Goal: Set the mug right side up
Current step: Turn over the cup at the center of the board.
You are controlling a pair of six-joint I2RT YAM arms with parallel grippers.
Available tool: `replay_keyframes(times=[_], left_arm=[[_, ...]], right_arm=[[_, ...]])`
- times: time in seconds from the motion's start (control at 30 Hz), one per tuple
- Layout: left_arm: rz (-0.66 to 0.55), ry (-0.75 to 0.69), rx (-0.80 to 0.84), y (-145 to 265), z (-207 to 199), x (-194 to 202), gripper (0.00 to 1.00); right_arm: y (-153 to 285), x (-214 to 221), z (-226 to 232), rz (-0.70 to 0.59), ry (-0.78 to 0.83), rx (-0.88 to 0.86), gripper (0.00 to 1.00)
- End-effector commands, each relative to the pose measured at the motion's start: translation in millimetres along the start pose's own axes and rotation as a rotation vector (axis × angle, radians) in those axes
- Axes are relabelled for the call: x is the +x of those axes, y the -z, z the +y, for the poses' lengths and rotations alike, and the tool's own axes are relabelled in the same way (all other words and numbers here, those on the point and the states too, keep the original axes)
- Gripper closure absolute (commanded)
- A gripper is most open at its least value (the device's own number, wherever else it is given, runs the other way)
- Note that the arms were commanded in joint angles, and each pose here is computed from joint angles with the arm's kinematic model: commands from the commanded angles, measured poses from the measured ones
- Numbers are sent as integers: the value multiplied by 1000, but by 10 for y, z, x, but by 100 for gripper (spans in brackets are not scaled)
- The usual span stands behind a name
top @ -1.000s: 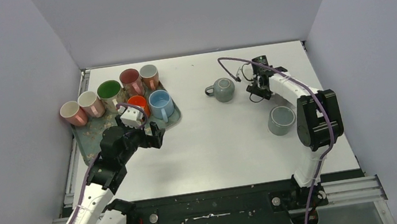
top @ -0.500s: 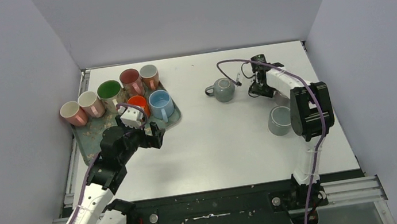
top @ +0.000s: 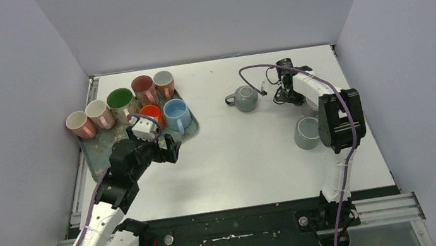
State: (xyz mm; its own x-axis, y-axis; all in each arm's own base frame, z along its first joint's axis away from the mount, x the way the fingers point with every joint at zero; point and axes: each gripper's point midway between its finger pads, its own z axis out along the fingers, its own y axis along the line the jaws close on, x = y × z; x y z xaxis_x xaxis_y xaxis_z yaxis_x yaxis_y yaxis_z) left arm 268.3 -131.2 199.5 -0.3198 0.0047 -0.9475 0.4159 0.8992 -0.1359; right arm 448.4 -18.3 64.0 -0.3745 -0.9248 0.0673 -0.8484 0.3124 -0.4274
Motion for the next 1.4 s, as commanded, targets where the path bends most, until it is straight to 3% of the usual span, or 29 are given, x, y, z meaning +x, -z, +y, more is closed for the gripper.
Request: replay_keyframes(times=[0.0, 0.43, 0.73, 1.03, 1.23, 1.37], left_arm=[[-58, -21, 4, 39, -29, -256, 3], [-54, -10, -62, 67, 77, -295, 3], [-70, 1, -106, 91, 152, -317, 3], [-100, 7, 58, 28, -134, -306, 3], [-142, 10, 119, 59, -260, -430, 5], [-182, 50, 176, 122, -378, -542, 10]], right_arm=[[398, -83, -378, -50, -29, 151, 100], [1017, -271, -699, -171, -101, 344, 100], [1498, -372, -630, -285, -218, 461, 100], [2319, -918, -68, -722, -287, 418, 100], [2807, -1382, 448, -1089, -209, 203, 100], [3025, -1550, 759, -1219, -166, 121, 100]])
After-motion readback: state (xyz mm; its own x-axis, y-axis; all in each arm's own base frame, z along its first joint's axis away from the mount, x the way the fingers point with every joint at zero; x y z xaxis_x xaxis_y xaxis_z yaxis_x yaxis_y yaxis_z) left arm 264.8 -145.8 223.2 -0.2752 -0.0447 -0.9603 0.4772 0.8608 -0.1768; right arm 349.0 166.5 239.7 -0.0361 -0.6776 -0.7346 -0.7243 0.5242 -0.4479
